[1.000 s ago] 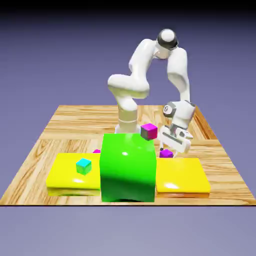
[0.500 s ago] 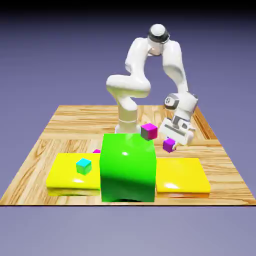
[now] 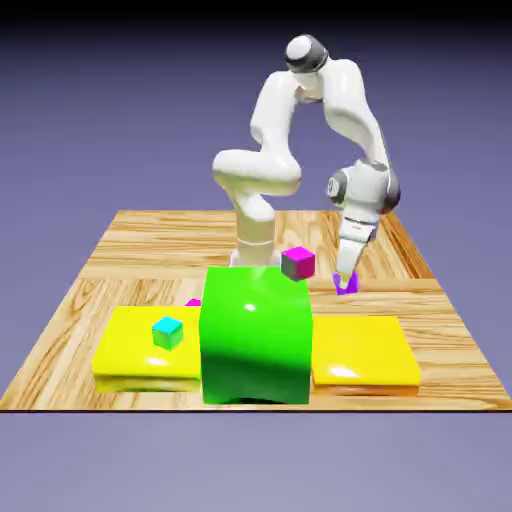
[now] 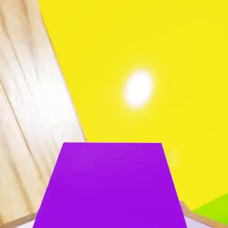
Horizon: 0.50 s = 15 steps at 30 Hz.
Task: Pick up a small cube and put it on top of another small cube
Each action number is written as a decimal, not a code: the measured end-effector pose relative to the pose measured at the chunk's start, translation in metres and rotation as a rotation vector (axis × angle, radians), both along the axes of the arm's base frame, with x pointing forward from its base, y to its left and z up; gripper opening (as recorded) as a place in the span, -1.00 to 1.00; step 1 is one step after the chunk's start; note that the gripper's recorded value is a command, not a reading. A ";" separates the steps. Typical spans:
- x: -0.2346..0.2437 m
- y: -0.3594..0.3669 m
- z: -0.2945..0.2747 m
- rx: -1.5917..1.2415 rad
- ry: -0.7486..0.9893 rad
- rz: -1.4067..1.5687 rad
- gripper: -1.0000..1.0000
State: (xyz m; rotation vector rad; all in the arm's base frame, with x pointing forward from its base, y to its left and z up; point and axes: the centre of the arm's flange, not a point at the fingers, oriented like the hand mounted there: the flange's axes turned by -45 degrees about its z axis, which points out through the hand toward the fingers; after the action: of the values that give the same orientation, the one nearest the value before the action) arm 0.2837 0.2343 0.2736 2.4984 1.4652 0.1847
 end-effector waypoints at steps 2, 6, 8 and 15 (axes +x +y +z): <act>0.011 -0.002 0.013 0.053 -0.032 -0.107 -1.00; 0.032 -0.007 0.041 0.161 -0.091 -0.321 -1.00; 0.042 -0.011 0.055 0.216 -0.118 -0.428 -1.00; 0.075 -0.034 0.106 0.418 -0.201 -0.803 -1.00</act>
State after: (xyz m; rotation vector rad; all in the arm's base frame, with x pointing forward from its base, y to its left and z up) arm 0.3585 0.2007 0.3797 3.0531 0.2908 0.6071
